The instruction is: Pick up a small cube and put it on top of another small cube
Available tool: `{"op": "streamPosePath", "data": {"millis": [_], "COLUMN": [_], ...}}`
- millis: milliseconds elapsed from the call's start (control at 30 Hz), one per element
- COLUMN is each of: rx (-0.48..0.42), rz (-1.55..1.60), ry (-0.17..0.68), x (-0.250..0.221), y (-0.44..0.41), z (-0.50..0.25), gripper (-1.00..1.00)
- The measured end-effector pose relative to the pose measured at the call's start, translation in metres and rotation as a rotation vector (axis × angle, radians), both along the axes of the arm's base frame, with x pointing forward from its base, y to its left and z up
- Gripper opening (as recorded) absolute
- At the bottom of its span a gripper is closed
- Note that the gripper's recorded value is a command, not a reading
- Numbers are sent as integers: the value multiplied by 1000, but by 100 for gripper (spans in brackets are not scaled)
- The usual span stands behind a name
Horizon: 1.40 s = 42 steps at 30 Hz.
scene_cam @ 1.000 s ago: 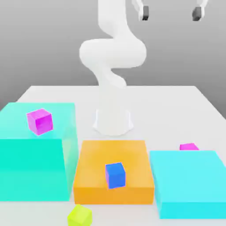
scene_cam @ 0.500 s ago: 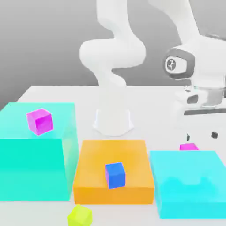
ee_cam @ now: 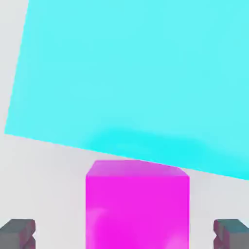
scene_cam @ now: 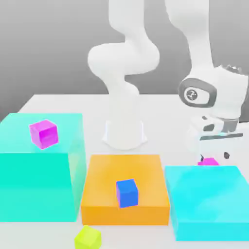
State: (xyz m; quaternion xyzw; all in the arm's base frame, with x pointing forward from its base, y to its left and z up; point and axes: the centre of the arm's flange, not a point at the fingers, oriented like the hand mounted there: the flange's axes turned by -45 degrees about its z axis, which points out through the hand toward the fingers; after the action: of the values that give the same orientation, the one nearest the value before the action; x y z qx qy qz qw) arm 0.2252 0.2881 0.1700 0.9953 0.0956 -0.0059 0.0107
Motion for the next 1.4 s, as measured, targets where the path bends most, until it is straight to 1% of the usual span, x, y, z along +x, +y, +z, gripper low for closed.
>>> {"op": "streamPosePath", "data": {"millis": [433,467,700,1067,1400], "rx": [18,20,22,3,6], "rz": [-2,-3,-3,-1,1], "ry": [-8,-9,-9,-3,-1], "x": [-3,-3,-3,0,-1], "y": [-8,-10,-9,0,-2], "z": [-36,-39,-39,-9,15], "gripper": [0,-100,-100,-100,-100]}}
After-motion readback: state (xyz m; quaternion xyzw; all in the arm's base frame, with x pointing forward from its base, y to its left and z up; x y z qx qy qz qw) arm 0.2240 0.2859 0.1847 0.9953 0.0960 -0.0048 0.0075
